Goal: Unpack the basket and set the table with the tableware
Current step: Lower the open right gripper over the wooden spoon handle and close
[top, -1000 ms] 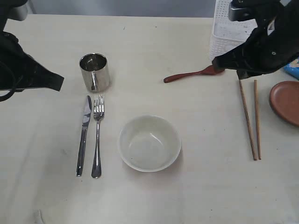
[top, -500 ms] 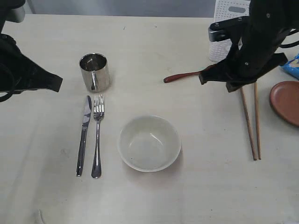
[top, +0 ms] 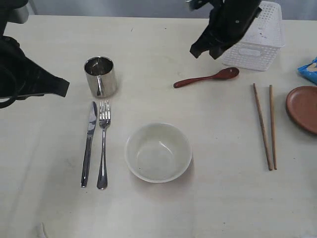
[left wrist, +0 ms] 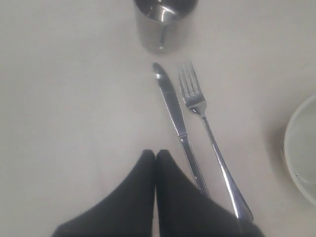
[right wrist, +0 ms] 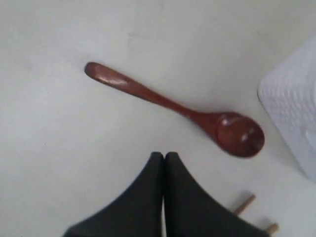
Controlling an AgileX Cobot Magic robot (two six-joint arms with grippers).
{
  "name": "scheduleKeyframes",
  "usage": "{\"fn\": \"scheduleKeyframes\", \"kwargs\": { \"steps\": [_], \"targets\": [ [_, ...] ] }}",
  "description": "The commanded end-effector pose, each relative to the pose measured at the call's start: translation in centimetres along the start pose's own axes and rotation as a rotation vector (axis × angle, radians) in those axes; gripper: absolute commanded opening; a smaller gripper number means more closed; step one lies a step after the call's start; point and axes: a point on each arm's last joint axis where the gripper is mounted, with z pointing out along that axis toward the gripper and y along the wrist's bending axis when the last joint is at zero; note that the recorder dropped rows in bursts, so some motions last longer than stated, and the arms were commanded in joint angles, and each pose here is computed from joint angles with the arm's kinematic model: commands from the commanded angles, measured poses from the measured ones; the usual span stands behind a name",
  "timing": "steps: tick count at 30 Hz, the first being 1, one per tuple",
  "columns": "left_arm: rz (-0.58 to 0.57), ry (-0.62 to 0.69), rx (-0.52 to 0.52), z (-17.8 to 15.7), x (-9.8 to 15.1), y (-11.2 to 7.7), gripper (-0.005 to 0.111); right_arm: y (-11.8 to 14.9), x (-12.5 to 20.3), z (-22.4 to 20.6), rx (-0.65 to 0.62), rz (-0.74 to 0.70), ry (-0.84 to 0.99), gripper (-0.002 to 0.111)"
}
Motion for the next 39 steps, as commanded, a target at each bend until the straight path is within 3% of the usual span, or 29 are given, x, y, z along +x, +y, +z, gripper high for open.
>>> {"fn": "scheduleKeyframes", "kwargs": {
  "steps": [1,7,8,10,12,13,19,27,39],
  "targets": [
    [0.002,-0.014,0.010,-0.2,0.0,0.0,0.000,-0.3,-1.7,0.7,-0.044,-0.259,0.026,0.000],
    [0.003,-0.025,0.015,0.0,0.0,-0.1,0.000,-0.3,-2.1,3.5,-0.083,-0.523,0.066,0.000],
    [0.003,-0.027,0.016,0.0,0.0,-0.1,0.000,-0.2,-2.0,4.1,-0.095,-0.565,0.078,0.004],
    [0.003,-0.027,0.016,0.0,0.0,-0.1,0.000,-0.4,-1.9,5.1,-0.104,-0.601,0.085,0.021],
    [0.003,-0.027,0.016,0.0,0.0,-0.1,0.000,-0.6,-2.0,6.3,-0.097,-0.604,0.078,0.046],
    [0.003,-0.029,0.017,0.0,0.0,-0.1,0.000,-0.7,-2.1,6.5,-0.086,-0.604,0.063,0.052],
    [0.003,-0.033,0.019,0.0,0.0,-0.1,0.000,-0.8,-2.2,7.1,-0.088,-0.692,0.038,0.047],
    [0.003,-0.033,0.019,0.0,0.0,-0.1,0.000,-0.4,-1.6,9.1,-0.202,-0.711,0.040,0.048],
    [0.003,-0.045,0.023,0.0,-0.1,-0.1,0.000,-0.9,-1.5,11.6,-0.155,-0.728,0.047,0.048]
  ]
}}
